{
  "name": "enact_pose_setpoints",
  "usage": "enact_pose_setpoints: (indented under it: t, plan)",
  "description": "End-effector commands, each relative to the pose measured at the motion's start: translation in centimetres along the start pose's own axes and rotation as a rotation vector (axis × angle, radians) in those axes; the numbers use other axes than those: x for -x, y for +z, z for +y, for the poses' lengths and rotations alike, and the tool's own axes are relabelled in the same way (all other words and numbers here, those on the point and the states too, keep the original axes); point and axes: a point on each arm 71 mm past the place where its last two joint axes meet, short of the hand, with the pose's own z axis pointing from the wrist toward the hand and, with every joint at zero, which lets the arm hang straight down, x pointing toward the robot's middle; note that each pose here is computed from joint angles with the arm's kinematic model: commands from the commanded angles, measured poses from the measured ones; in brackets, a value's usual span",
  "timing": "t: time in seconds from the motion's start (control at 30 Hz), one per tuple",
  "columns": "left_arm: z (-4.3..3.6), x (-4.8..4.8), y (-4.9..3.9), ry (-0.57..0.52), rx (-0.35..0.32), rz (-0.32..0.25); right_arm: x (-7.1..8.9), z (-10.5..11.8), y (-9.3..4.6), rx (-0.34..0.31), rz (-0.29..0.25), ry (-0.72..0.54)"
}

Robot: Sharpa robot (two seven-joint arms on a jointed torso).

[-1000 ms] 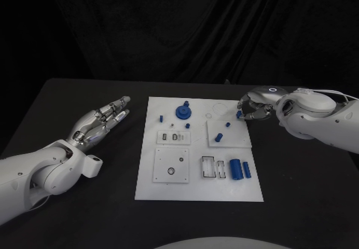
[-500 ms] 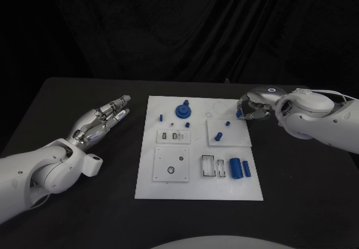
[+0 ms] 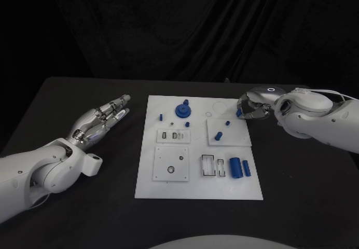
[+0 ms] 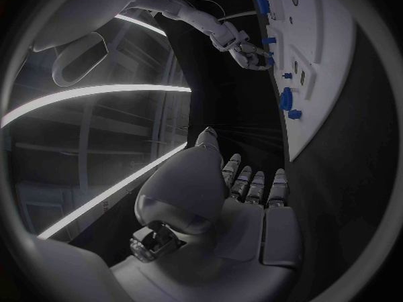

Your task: Assemble the parts on the task board

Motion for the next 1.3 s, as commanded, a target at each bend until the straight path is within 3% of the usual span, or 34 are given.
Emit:
enact_pose_setpoints:
  t: [0.03,1.3]
  plan:
    - [-1.17,-0.14,0.01,-0.009,-0.159,0.013,-0.07,-0.18,0.00,-0.019,-0.011,-0.003]
    - [-1.03,0.13,-0.09,-0.006,-0.145,0.010,-0.01,0.60,-0.14,0.018,-0.083,0.017]
